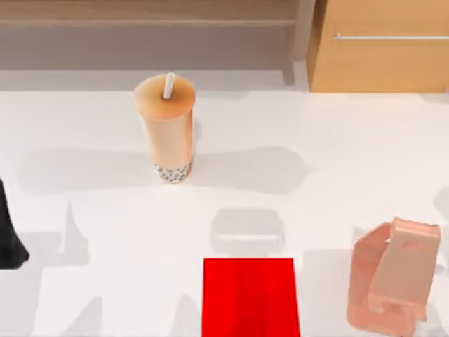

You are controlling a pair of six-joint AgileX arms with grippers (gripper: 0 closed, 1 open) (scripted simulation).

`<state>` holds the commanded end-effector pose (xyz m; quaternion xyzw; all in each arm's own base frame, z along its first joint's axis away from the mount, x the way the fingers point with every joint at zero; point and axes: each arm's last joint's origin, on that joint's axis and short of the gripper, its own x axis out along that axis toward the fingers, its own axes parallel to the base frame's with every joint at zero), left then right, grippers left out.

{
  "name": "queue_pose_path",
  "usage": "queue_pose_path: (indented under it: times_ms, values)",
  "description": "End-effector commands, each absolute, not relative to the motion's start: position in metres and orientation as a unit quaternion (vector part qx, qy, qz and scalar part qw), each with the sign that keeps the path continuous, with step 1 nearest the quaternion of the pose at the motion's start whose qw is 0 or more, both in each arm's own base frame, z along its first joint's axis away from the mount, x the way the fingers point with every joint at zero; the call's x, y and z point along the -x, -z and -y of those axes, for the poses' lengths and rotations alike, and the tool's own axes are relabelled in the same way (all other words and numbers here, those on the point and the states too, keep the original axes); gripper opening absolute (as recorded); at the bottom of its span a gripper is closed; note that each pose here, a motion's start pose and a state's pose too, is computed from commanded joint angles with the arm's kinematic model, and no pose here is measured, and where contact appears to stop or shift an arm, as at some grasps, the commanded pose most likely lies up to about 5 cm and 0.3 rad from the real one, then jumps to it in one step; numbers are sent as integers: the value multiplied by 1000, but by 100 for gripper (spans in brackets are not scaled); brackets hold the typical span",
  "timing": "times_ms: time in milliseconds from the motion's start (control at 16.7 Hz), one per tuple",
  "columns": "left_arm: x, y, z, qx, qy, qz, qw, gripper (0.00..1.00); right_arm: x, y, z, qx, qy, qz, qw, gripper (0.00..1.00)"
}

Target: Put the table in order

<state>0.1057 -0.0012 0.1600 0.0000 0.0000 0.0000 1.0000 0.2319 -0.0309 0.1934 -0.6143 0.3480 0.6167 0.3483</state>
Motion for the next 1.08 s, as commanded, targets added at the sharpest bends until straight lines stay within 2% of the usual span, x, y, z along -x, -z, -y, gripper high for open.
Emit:
queue_pose_path:
  times_ms: [180, 660, 960, 1080]
  values:
    - [-106, -160, 1, 0, 0, 0, 1000, 100, -233, -183, 31, 611, -619, -350, 348, 100]
    - [-106, -160, 1, 0, 0, 0, 1000, 100, -233, -109, 32, 615, -615, -349, 349, 100]
    - [-106, -160, 1, 0, 0, 0, 1000, 100, -232, -103, 32, 613, -617, -349, 349, 100]
    - [-106, -160, 1, 0, 0, 0, 1000, 100, -232, -103, 32, 613, -617, -349, 349, 85]
